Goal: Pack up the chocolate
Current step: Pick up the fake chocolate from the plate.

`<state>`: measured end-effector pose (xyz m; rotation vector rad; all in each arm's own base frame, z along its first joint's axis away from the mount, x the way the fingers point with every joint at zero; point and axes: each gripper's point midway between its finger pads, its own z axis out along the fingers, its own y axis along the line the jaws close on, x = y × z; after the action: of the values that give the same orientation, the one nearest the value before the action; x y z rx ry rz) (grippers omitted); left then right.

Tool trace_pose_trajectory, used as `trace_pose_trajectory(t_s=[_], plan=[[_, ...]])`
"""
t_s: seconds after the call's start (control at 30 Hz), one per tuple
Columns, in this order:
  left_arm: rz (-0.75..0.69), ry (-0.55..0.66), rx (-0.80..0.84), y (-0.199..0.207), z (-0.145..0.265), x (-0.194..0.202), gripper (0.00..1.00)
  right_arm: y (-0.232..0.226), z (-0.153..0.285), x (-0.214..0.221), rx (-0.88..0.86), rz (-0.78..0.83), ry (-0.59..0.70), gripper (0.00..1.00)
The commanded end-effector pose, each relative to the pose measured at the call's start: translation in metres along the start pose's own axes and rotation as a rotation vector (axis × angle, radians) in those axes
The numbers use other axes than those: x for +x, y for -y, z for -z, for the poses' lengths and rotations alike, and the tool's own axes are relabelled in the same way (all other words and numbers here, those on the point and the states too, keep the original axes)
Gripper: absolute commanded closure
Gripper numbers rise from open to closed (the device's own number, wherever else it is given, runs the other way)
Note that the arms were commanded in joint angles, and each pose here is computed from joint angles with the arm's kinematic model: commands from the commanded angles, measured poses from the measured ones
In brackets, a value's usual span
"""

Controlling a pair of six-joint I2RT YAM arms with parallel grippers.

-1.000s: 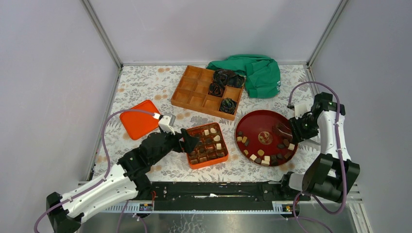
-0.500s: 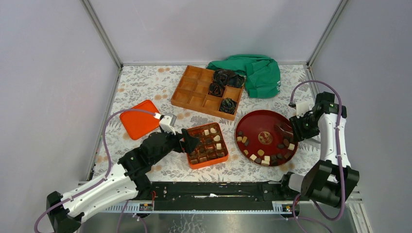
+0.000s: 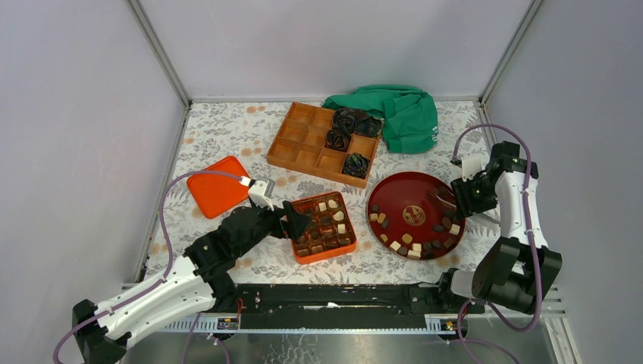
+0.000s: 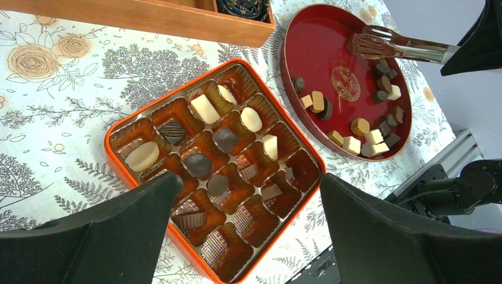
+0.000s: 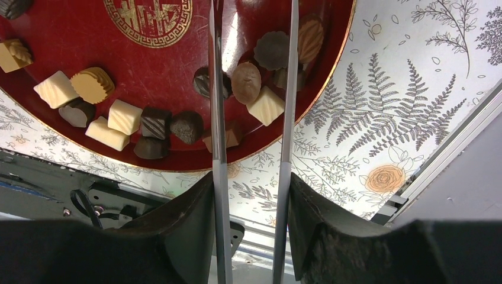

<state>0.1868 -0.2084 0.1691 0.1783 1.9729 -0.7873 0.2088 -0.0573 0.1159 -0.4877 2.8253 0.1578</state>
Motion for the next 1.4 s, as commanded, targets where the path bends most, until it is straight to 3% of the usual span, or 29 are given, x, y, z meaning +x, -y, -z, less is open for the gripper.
trace_pose_trajectory(t_s=[0.0,0.73,1.37], plan=[[-0.009,0.045,0.026,0.008,0.0,-0.015,0.01,0.006,0.005,-0.008,0.022,-0.014,0.023,0.5],[0.008,0.028,0.046,0.012,-0.002,-0.011,0.01,0.006,-0.003,-0.028,-0.016,-0.049,0.064,0.5],[0.029,0.023,0.063,0.015,0.0,-0.01,0.01,0.012,-0.007,-0.036,0.036,-0.073,0.069,0.61]])
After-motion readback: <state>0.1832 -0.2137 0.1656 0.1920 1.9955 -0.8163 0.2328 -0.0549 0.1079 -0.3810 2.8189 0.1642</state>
